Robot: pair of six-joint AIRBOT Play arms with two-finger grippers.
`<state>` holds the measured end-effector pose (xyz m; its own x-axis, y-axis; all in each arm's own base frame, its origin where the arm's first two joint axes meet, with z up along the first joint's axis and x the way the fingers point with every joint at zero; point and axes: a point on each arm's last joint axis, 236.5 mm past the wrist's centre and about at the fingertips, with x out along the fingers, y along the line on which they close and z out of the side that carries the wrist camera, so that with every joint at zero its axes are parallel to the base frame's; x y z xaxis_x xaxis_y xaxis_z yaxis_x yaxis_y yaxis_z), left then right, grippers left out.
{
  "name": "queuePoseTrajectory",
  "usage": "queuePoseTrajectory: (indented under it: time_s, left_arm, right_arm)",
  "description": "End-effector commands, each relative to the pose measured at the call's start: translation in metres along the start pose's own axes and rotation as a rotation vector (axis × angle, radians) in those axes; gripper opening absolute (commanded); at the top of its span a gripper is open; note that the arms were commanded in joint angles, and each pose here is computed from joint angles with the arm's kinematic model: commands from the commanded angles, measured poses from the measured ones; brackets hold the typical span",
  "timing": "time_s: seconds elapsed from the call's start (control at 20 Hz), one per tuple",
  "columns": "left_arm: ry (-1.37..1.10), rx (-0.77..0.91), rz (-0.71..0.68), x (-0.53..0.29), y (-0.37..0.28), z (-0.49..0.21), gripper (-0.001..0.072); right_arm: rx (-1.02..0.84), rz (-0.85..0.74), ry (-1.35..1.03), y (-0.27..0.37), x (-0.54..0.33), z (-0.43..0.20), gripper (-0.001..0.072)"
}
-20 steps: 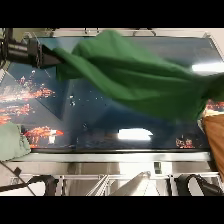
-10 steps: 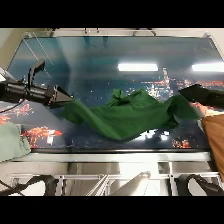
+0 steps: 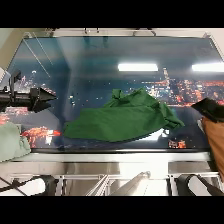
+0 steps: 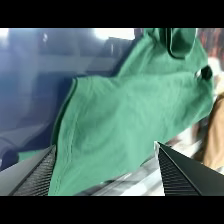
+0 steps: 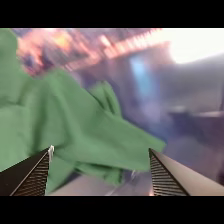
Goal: Fold the shirts.
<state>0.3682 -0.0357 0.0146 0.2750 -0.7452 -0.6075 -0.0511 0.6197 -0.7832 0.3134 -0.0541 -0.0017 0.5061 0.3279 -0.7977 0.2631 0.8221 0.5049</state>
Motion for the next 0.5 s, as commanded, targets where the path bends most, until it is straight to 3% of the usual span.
queuePoseTrajectory:
  time_s: [0.0,0.45]
  left_arm:
    - [0.083,-0.054,-0.058,0.034,0.007,-0.001,0.0689]
    - [0.469,0.144,-0.095,0.189,-0.048,-0.021,0.0690]
  right_arm:
    - [0.139,0.038,0.143,-0.020,0.035,-0.036,0.0659]
    - [0.139,0.268,0.339,0.030,0.110,-0.074,0.0641]
